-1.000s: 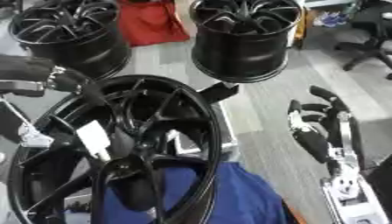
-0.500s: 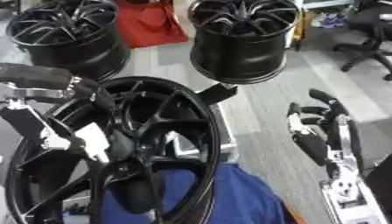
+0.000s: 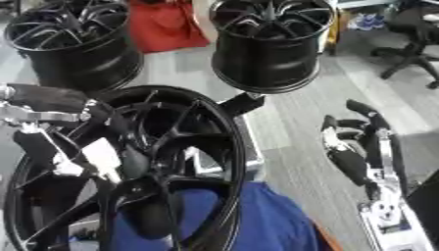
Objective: Pull the pin out of the wheel hub.
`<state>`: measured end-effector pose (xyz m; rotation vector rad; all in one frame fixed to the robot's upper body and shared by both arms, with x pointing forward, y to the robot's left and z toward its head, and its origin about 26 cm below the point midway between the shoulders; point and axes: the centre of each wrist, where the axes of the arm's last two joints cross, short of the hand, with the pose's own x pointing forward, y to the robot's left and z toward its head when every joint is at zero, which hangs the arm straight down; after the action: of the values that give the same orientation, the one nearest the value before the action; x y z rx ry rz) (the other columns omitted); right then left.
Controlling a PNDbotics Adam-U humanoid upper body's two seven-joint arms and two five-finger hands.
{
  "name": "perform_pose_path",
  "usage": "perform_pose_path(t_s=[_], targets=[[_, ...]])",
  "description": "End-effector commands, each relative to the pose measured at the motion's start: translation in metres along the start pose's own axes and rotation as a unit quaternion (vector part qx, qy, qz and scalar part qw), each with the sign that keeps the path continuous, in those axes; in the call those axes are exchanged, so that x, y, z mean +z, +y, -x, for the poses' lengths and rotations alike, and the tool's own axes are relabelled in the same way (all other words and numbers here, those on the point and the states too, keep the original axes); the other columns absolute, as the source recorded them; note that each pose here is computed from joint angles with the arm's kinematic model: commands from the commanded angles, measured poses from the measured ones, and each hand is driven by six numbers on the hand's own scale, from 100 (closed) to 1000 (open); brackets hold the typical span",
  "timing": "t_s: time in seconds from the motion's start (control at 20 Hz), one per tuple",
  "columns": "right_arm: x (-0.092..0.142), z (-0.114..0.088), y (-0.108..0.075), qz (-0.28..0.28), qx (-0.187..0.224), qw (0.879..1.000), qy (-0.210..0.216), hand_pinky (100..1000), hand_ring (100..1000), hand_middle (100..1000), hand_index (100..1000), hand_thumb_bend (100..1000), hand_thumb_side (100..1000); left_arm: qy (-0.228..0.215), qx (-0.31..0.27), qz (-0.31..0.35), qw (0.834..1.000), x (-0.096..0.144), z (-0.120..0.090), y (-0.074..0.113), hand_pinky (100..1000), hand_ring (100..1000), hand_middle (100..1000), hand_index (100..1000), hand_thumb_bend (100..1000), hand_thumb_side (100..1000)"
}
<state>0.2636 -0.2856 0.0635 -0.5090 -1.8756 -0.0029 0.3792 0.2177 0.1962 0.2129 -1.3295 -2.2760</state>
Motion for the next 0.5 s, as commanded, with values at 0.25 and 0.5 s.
perform_pose_path(t_s=[0.25, 0.5], targets=[[-0.0048, -0.0053, -0.0017, -0.001, 0.0, 1.0, -0.014, 585, 683, 801, 810, 230, 267, -0.032, -0.056, 0.072, 0.995, 0.0056, 0.0049, -0.0021, 539, 640, 745, 862, 259, 380], [-0.0049, -0.0052, -0.0017, -0.001, 0.0, 1.0, -0.013, 585, 683, 801, 810, 230, 268, -0.037, -0.056, 0.075, 0.995, 0.0077, 0.0081, -0.005, 457, 553, 661, 814, 100, 156]])
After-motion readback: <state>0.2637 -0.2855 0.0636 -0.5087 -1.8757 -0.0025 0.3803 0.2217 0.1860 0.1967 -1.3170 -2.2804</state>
